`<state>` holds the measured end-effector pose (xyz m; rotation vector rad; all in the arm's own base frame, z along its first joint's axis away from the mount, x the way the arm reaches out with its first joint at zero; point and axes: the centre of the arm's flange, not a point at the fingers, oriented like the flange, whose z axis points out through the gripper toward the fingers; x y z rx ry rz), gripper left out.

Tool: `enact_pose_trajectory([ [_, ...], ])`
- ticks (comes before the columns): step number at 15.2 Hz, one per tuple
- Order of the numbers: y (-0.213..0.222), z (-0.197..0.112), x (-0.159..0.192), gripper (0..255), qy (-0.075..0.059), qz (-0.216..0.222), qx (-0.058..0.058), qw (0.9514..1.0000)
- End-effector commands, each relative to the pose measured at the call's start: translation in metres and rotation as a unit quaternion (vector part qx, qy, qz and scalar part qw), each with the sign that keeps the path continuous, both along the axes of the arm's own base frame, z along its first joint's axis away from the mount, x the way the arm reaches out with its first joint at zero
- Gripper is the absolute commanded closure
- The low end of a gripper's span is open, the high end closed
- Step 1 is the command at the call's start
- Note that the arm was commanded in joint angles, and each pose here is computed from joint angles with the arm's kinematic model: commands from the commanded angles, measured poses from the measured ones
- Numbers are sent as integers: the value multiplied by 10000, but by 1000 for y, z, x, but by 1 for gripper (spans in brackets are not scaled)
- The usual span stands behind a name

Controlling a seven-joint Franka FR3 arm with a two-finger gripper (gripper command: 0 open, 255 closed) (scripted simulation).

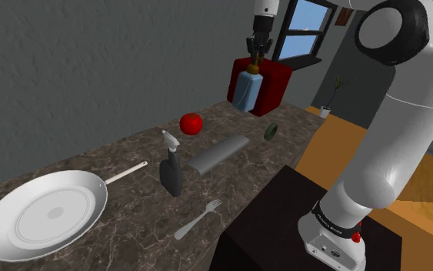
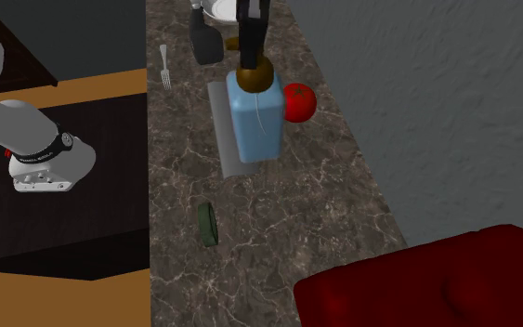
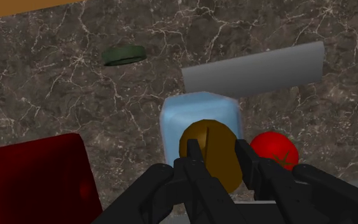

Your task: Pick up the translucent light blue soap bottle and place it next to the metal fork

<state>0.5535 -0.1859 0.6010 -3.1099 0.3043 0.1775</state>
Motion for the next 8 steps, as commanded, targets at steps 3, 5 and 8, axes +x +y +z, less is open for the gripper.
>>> enact_pose_trajectory([
  [3,37,20,-28,255,-2,-4,-4,10000],
  [5,57,31,-42,255,-2,-4,-4,10000],
  [8,86,47,-64,255,-2,-4,-4,10000],
])
